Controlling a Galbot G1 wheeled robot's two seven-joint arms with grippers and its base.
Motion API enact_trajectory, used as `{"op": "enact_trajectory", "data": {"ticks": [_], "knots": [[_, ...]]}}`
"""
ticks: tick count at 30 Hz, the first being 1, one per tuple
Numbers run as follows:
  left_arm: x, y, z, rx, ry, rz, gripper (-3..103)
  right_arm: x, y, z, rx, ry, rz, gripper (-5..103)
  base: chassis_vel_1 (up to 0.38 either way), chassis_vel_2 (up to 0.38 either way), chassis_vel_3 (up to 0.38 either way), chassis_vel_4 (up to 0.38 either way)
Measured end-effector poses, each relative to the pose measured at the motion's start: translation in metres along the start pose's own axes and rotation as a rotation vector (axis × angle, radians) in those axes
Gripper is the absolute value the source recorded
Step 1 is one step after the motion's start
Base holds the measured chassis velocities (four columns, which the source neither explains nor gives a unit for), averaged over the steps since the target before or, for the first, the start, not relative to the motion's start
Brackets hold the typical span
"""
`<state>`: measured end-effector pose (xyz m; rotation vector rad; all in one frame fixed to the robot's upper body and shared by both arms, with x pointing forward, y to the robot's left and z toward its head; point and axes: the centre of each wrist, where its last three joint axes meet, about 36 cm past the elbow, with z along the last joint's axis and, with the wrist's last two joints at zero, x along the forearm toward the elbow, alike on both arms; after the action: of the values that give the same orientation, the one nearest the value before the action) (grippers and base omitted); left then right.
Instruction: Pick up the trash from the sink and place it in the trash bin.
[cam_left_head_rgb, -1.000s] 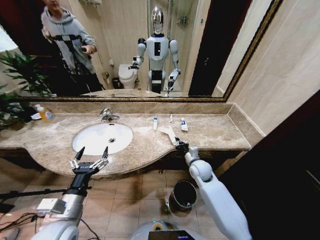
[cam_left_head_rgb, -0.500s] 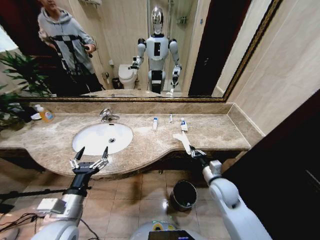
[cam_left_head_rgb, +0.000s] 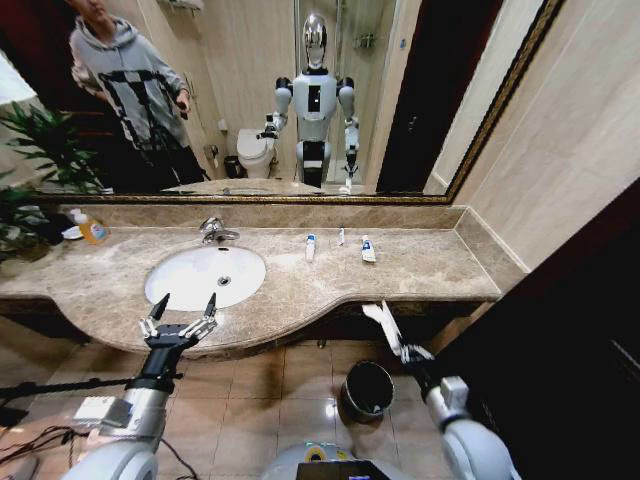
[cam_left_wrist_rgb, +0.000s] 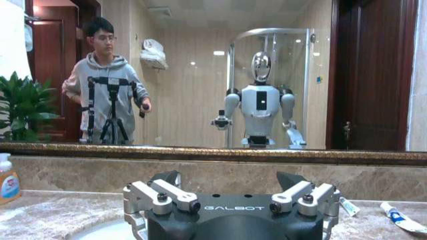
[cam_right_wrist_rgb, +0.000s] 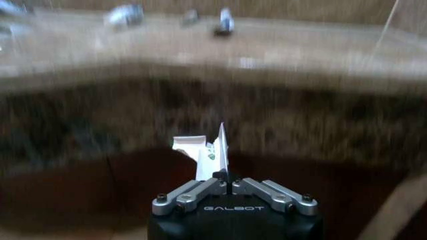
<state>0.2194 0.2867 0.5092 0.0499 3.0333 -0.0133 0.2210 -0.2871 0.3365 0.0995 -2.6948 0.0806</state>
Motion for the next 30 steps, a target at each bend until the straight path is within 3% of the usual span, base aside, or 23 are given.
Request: {"op": "enact_trajectory", "data": {"ticks": [6, 21, 30], "knots": [[0.000, 0.000, 0.000, 0.000, 0.000, 0.000, 100, -0.032, -0.001, 0.056, 0.061, 0.113, -0.006, 0, 0.000, 0.000, 0.000, 0.000], [0.000, 0.000, 0.000, 0.000, 0.000, 0.000, 100, -0.118, -0.010, 0.150, 0.046, 0.355, -0.038, 0, 0.000, 0.000, 0.000, 0.000], [0.000, 0.000, 0.000, 0.000, 0.000, 0.000, 100, -0.150, -0.010, 0.196, 0.092, 0.436, -0.035, 0, 0.000, 0.000, 0.000, 0.000]]}}
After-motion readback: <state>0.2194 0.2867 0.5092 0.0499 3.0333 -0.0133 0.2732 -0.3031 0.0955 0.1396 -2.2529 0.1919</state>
